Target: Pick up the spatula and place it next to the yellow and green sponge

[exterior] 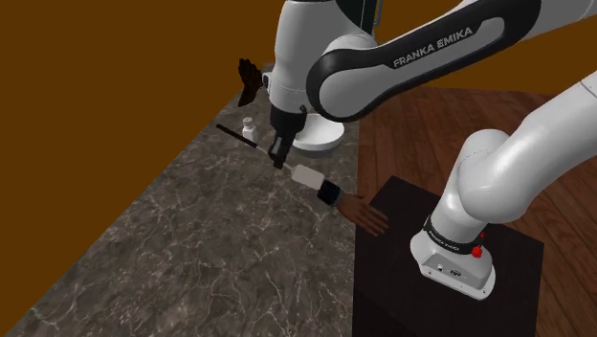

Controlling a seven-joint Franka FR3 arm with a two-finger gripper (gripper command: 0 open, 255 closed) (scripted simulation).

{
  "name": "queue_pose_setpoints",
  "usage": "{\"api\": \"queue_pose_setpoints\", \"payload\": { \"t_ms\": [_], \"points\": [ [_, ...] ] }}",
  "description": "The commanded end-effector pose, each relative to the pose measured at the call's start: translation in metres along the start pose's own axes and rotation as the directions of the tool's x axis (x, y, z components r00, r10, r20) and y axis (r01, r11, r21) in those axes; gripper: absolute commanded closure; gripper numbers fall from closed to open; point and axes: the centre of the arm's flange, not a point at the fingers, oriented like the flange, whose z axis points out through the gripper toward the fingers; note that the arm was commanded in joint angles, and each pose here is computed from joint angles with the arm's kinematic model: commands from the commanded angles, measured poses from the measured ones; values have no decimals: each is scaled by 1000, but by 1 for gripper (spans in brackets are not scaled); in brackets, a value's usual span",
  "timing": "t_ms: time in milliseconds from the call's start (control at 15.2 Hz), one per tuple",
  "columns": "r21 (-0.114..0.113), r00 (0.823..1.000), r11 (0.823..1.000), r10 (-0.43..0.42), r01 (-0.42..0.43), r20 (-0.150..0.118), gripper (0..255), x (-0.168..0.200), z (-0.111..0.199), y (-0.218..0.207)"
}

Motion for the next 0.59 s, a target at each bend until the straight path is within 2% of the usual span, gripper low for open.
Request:
{"api": "queue_pose_setpoints", "payload": {
  "t_ms": [0,528],
  "points": [
    [0,1000,1000,0,0,0,255,1,-7,-1],
    [0,1000,1000,0,0,0,255,15,-4,104]
  ]
}}
